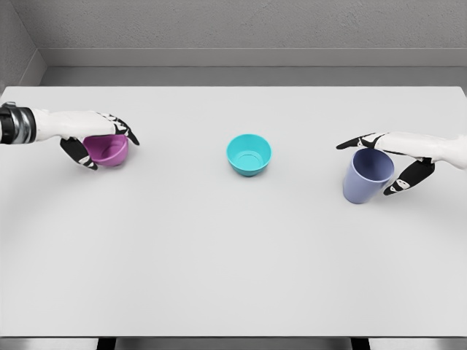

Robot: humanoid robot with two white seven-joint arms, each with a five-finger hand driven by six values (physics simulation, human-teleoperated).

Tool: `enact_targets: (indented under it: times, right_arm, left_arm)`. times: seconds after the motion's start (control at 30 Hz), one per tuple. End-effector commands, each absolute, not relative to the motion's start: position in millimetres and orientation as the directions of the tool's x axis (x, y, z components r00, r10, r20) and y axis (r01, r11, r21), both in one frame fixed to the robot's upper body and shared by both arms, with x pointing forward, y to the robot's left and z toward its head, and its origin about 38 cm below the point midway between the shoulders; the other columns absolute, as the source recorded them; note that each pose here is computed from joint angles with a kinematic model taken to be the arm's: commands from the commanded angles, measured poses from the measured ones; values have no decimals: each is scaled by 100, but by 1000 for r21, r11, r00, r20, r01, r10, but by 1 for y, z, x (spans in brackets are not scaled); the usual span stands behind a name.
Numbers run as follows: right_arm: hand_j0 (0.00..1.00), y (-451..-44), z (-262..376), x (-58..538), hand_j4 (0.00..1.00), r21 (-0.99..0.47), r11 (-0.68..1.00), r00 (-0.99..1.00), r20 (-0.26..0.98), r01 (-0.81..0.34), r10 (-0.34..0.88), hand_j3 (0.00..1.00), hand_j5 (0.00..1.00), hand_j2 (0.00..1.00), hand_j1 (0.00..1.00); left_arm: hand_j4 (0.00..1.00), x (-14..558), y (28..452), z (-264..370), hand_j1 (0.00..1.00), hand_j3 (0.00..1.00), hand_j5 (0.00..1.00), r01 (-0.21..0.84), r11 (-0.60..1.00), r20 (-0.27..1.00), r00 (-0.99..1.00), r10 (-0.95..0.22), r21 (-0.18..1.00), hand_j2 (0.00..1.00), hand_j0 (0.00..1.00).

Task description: Stacking bowl and cup with both arms

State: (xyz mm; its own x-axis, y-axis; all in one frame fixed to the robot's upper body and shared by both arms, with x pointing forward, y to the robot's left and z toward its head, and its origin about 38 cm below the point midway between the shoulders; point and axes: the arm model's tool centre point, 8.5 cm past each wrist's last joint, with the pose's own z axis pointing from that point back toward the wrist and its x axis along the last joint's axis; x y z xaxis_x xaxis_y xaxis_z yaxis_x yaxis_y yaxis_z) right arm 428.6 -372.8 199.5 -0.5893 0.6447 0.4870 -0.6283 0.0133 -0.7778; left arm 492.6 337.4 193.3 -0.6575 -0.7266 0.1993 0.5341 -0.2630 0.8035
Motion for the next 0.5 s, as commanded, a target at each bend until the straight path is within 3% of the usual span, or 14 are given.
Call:
enact_targets:
  times: [0.0,0.47]
  right_arm:
    - [100,-373,200,429,100,-777,21,-586,492,-629,644,100,100,100,100]
    - [100,-372,200,429,100,-777,22,-587,494,-630,641,100,100,100,100]
  left_arm:
    - [82,492,334,196,82,82,82,526,-262,201,-666,-718,809,82,82]
    - [81,495,306,216,81,81,81,457,-307,156,-731,-665,835,81,81]
